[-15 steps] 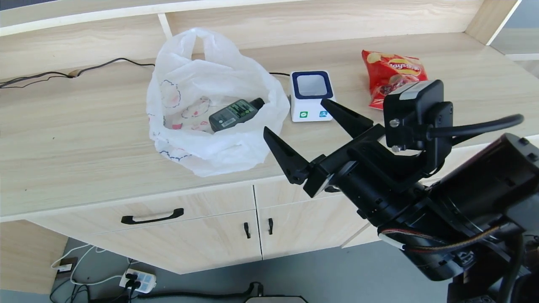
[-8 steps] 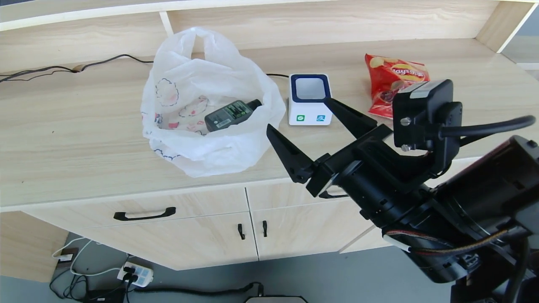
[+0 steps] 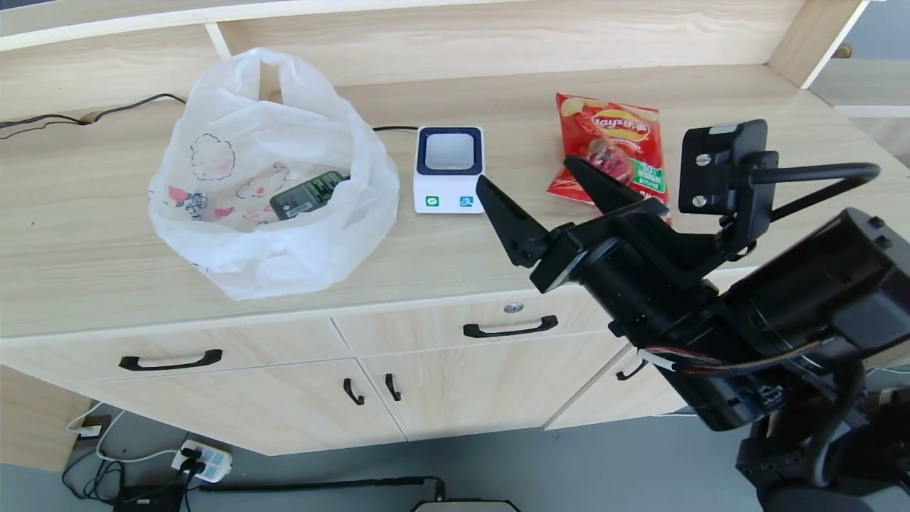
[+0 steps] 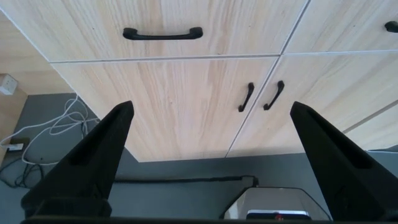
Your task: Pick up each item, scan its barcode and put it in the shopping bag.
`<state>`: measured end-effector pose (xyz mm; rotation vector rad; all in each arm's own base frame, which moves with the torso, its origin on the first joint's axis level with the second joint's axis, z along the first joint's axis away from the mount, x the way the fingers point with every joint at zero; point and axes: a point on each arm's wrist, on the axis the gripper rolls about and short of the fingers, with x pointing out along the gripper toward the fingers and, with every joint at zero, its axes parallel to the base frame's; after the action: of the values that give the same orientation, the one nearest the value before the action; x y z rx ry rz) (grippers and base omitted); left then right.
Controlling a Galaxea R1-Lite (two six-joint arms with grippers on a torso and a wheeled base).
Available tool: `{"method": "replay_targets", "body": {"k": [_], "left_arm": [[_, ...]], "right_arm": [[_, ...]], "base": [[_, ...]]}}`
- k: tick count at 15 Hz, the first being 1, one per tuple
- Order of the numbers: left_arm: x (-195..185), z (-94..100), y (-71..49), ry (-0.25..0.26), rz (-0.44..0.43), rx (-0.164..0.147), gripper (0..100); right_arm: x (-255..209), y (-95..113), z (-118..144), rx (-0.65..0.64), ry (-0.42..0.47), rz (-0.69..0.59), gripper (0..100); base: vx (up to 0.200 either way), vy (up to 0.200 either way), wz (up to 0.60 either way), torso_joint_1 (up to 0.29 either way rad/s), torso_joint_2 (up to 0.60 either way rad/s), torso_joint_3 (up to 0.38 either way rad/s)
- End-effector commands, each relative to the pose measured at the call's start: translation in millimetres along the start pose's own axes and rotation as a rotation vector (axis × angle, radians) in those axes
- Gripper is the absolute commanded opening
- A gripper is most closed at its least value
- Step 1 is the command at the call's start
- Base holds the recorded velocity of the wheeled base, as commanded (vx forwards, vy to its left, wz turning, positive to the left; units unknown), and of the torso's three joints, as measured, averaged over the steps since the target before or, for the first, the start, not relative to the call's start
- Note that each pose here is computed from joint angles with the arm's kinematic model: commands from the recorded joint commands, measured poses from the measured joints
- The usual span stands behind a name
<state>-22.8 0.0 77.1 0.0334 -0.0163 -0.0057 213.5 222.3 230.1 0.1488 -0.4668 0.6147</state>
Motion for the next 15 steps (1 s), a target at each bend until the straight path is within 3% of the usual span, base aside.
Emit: {"method": "replay_targets", "body": {"k": [1,2,6,9,11,13,15], "left_arm": [[0.1,0.1,0.0,0.001,0.001,0.0,100],[0.1,0.1,0.0,0.001,0.0,0.0,100],[0.0,0.2,0.0,-0.002,0.001,0.0,100],[0.1,0.3,0.0,-0.001,0.0,0.0,100],[0.1,0.3,0.0,-0.001,0.001,0.0,100],[0.1,0.3,0.0,-0.001,0.001,0.0,100],[0.0,0.2,0.0,-0.002,0.0,0.0,100]], "right_arm": [[5.2,-7.5,-6.2,0.0,0.005,-0.028,100],[7.4,-17.5,-5.7,-0.013,-0.001,-0.057,100],[15.7,-25.3,2.1,0.008,-0.009,-0.077,100],[13.2,-27.9,17.3,0.064,0.041,-0.13,100],[21.0,-32.1,27.9,0.11,-0.026,-0.268,100],[21.8,-44.5,22.4,0.132,-0.031,-0.335,100],[18.8,-72.9,26.4,0.042,0.047,-0.368,100]], "base": [[0.2,0.0,0.0,0.002,0.01,0.002],[0.2,0.0,0.0,-0.002,0.0,0.002],[0.2,0.0,0.0,0.0,0.0,0.0],[0.0,0.0,0.0,0.0,0.0,0.0],[0.0,0.0,0.0,0.0,0.0,0.0],[0.0,0.0,0.0,0.0,0.0,0.0],[0.0,0.0,0.0,0.0,0.0,0.0]]}}
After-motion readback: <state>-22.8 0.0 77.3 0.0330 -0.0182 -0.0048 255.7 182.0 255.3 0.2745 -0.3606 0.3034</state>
